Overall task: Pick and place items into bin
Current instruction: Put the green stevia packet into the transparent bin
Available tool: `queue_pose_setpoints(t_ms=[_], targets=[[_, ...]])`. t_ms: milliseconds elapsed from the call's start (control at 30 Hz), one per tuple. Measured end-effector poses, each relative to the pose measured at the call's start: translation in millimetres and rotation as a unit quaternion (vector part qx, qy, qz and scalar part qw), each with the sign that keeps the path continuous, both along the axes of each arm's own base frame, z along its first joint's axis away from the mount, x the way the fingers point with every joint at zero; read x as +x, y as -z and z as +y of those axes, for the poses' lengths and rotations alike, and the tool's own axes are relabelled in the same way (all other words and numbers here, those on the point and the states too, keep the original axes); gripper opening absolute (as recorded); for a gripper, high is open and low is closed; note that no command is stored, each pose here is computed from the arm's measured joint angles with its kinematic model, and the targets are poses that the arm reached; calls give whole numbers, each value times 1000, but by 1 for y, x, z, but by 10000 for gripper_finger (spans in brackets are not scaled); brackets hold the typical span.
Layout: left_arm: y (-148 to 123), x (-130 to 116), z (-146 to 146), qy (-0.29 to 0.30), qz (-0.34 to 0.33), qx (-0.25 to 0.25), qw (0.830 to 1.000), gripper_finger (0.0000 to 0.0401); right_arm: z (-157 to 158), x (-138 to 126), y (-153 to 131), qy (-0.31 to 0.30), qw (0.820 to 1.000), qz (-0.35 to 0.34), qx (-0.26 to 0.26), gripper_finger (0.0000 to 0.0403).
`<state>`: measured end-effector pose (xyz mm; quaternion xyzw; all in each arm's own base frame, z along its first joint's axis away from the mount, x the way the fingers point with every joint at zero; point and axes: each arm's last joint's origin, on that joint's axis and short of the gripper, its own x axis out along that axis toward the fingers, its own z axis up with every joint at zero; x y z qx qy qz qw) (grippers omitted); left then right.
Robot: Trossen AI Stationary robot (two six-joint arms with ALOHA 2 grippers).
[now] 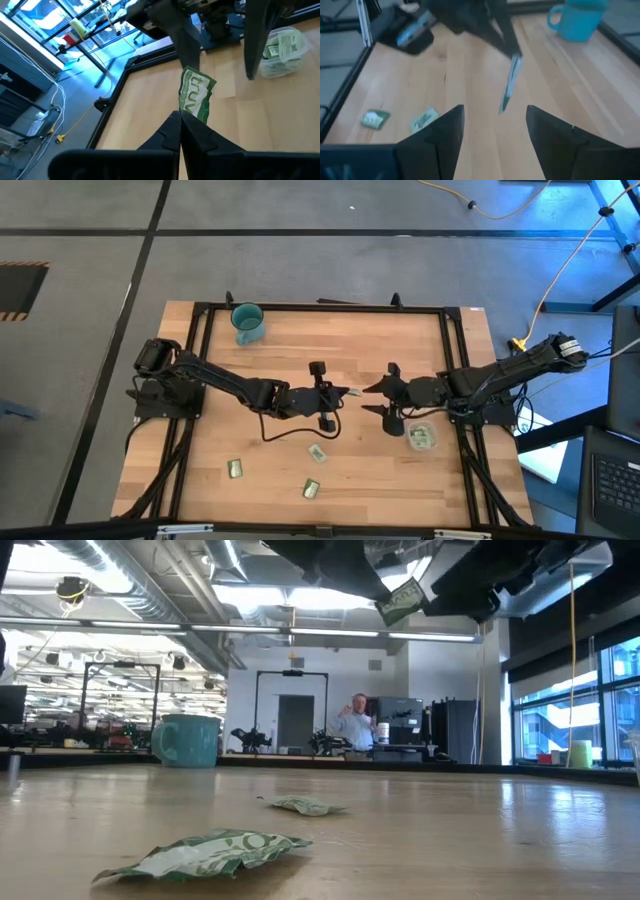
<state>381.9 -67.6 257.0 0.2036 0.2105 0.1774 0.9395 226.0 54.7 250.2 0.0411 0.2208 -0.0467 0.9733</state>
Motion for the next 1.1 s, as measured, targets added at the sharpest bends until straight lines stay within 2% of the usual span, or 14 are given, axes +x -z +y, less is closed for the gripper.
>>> queue_pose_setpoints(t_ms=[233,367,533,800,933,1100], targets=[[-2,1,0,0,-9,-2,1000,2,-8,4,-4,16,1000,-22,1,216],[-4,2,0,0,-24,-6,1000,3,-9,6,-2,23,999,-21,6,200],[-5,2,-1,11,-26,-10,1000,2,-9,8,-2,24,999,-27,9,159],[-5,2,-1,12,-25,-11,1000,4,-9,8,-4,23,999,-36,10,69],[-5,2,-1,15,-21,-1,1000,28,-9,8,-4,23,999,-36,9,16],[-5,1,0,-5,-21,5,1000,72,-9,8,-4,26,999,-33,15,9]])
